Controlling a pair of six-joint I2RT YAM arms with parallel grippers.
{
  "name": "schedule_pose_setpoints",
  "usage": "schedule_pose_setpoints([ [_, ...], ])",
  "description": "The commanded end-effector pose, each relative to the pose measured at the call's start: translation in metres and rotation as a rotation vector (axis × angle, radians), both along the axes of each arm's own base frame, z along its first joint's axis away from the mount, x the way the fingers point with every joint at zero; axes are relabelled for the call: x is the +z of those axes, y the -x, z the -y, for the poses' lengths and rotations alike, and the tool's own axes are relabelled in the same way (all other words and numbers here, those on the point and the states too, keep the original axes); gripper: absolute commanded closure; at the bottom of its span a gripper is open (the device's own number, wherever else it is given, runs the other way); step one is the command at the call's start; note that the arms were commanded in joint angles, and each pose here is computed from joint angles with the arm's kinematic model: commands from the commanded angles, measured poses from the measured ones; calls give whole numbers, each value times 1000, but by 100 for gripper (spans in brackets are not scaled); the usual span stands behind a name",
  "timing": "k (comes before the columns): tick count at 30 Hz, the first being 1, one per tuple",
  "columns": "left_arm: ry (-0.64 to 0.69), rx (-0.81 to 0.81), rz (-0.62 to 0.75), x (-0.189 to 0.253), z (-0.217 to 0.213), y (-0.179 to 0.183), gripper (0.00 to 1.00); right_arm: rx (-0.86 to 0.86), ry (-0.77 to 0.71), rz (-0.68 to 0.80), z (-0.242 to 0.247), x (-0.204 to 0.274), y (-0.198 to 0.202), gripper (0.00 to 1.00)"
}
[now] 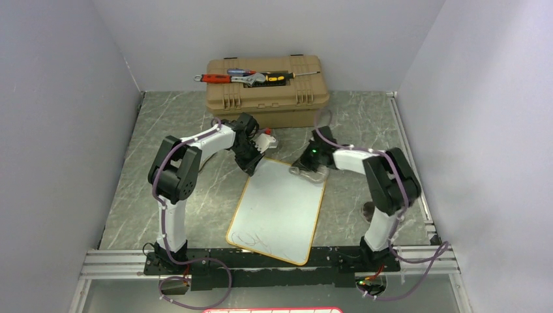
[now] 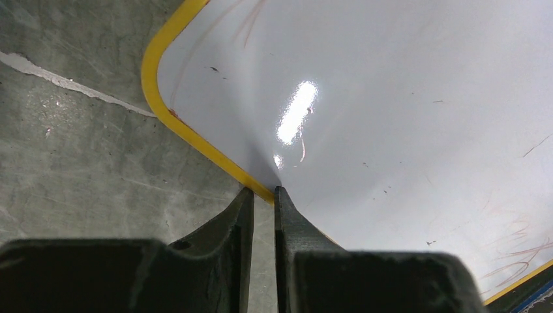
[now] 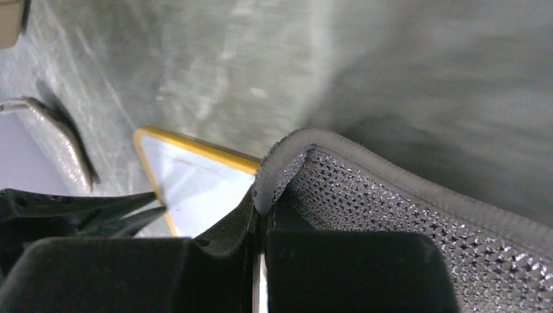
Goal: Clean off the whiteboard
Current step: Erase the whiteboard at the center of the board.
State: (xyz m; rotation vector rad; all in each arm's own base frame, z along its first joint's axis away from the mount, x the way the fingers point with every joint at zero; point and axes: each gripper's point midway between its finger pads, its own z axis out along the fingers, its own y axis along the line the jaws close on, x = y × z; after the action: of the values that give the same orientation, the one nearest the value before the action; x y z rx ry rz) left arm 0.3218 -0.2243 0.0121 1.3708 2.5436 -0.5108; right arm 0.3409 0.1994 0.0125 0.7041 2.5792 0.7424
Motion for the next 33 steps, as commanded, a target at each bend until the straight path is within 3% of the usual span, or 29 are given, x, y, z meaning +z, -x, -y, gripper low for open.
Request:
schedule_pose_setpoints([
  [1,-158,-87,-177,-66,-29,50,96,41,166,-195,-27,-69,29,100],
  [6,-161,-78,-173,-64,-31,51,96,47,142,-207,-44,-71,30,100],
  [13,-164,-74,-169,-64,-36,53,96,-33,239,-247,52,-55,90,100],
  [17,-157,-75,-172,-63,-35,53,96,-10,220,-246,66,-48,119,100],
  [23,-128,-72,-190,-60,-29,55,96,132,77,-231,-5,-52,136,100],
  [29,-124,-69,-206,-62,-29,58,96,242,19,-210,-105,-61,100,100],
  [33,-124,-61,-209,-58,-30,58,96,173,15,-227,-118,-69,80,100],
])
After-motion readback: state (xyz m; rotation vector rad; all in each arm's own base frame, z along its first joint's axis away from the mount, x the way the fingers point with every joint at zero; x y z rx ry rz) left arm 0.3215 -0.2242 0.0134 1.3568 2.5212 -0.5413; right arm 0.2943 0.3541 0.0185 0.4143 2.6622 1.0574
